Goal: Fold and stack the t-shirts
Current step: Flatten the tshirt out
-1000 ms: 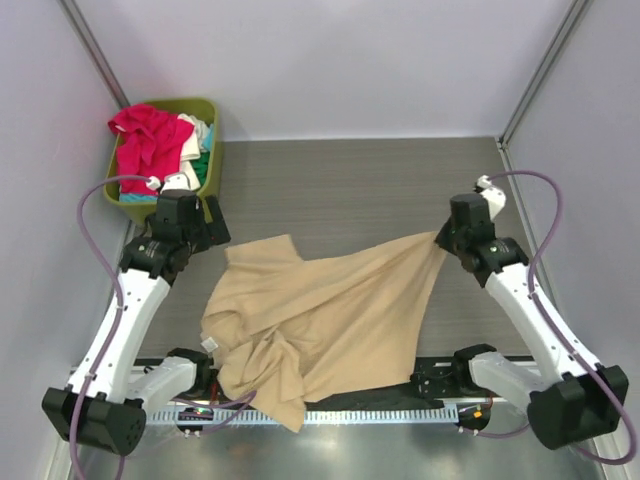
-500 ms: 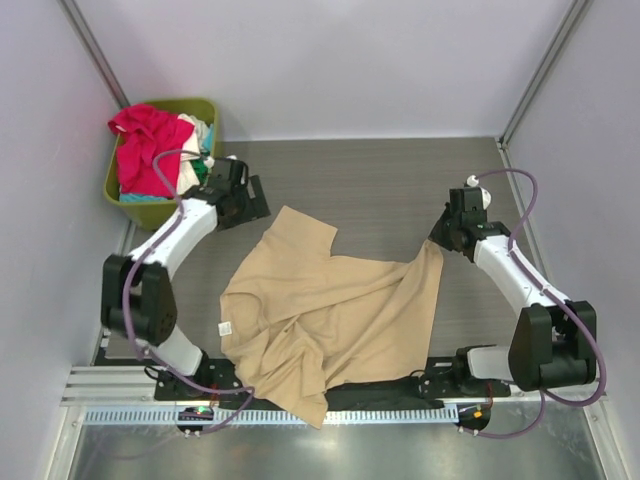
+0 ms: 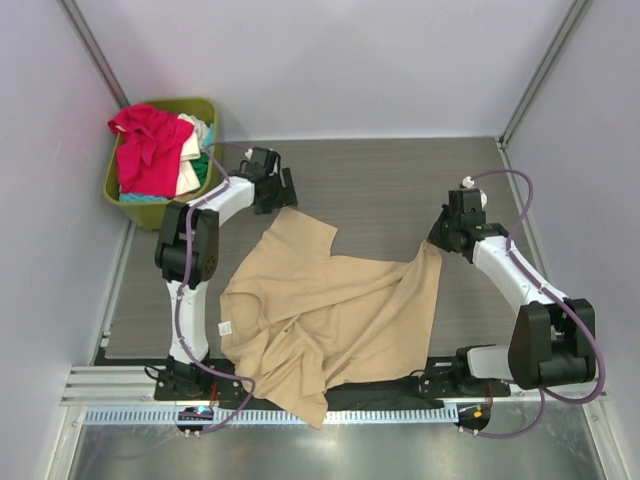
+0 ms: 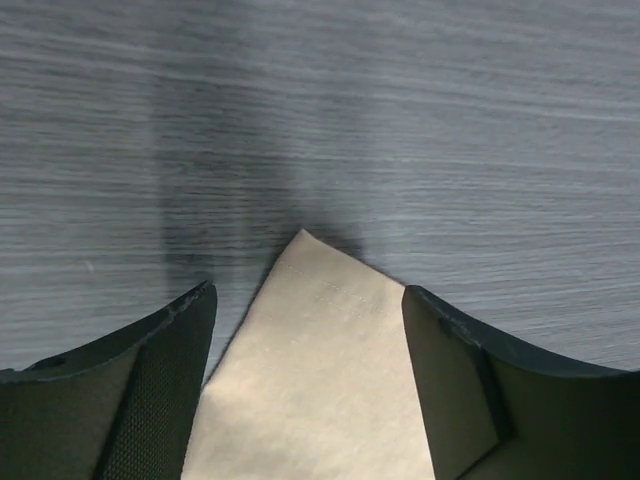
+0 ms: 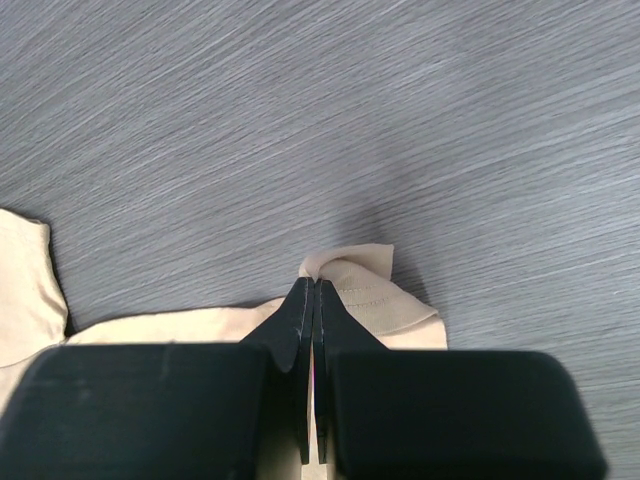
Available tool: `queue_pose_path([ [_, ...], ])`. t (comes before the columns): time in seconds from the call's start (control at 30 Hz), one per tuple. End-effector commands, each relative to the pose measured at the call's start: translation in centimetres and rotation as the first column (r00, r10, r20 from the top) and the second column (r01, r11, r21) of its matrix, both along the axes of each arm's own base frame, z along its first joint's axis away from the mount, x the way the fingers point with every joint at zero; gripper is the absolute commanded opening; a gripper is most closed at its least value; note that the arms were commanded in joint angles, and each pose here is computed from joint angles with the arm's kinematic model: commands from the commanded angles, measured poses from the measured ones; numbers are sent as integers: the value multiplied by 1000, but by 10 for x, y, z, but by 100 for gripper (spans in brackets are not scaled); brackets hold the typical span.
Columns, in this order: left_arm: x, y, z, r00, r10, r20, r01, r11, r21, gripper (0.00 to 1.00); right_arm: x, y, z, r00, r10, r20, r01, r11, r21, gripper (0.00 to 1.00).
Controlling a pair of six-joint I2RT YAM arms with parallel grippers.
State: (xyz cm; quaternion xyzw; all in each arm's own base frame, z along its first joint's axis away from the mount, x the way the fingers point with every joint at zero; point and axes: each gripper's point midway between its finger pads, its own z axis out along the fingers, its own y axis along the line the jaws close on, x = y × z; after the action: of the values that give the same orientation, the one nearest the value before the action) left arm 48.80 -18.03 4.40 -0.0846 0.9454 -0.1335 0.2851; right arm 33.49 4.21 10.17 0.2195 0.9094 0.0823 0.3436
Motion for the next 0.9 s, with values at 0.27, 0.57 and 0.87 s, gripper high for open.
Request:
queue_pose_path([
  [0.27, -32, -40, -45, 992, -78, -99, 74, 996, -40, 52, 8, 3, 8, 999, 25, 41, -25, 1000, 3, 1],
  [0.57, -38, -36, -34, 995, -68, -77, 66, 998, -23, 0, -1, 7, 12, 998, 33, 57, -35, 999, 27, 1],
  [0.87, -53, -10, 123, 980, -35, 198, 37, 999, -10, 0, 4, 20, 85, 968, 81, 238, -101, 992, 76, 1],
])
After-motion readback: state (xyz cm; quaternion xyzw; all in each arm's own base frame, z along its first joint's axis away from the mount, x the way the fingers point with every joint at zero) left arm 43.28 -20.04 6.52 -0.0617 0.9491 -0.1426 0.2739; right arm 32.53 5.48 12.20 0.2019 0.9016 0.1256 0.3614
